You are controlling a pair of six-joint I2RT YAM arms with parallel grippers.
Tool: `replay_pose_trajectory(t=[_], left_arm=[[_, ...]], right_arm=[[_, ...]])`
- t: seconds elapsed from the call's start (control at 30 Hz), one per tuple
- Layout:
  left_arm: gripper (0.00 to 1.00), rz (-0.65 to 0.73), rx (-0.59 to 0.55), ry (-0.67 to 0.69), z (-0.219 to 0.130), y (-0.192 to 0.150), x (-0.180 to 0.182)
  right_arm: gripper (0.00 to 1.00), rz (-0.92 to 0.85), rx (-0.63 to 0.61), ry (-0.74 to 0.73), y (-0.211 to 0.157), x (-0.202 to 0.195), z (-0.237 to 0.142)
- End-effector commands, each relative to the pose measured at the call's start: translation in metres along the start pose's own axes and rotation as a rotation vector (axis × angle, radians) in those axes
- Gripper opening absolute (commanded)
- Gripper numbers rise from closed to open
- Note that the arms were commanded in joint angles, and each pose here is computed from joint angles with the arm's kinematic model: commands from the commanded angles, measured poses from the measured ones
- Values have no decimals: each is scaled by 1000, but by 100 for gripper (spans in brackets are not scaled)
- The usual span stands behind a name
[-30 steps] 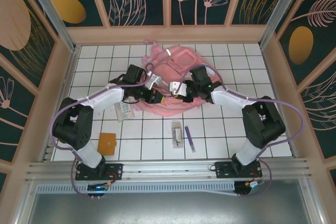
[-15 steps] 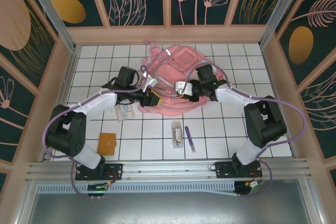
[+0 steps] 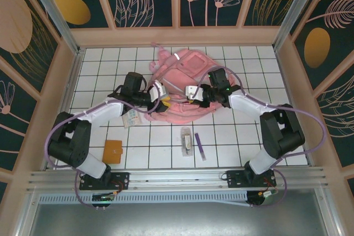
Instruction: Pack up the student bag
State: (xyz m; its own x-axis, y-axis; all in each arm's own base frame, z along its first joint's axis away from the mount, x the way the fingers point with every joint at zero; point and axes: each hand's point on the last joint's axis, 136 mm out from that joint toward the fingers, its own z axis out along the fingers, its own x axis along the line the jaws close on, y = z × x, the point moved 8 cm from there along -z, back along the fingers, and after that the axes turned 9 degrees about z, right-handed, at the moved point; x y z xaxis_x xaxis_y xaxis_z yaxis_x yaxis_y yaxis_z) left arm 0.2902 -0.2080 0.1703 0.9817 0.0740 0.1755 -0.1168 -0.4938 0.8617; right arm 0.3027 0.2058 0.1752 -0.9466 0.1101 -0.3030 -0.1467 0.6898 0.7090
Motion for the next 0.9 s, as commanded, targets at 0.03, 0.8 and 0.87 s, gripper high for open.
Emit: replay_pose_trajectory(t=[0.03,0.8,0.87], left_arm=[[30,198,-46,-65,14,1,-5],[39,-217,-109,263,24,0,1],[39,-250,-101,286,22,-2,1]], right_arm=[[0,-60,-110,1,19,3,-8],[0,-1,-113,-26,31,-2,9],[0,4,-119,-23,31,0,8]])
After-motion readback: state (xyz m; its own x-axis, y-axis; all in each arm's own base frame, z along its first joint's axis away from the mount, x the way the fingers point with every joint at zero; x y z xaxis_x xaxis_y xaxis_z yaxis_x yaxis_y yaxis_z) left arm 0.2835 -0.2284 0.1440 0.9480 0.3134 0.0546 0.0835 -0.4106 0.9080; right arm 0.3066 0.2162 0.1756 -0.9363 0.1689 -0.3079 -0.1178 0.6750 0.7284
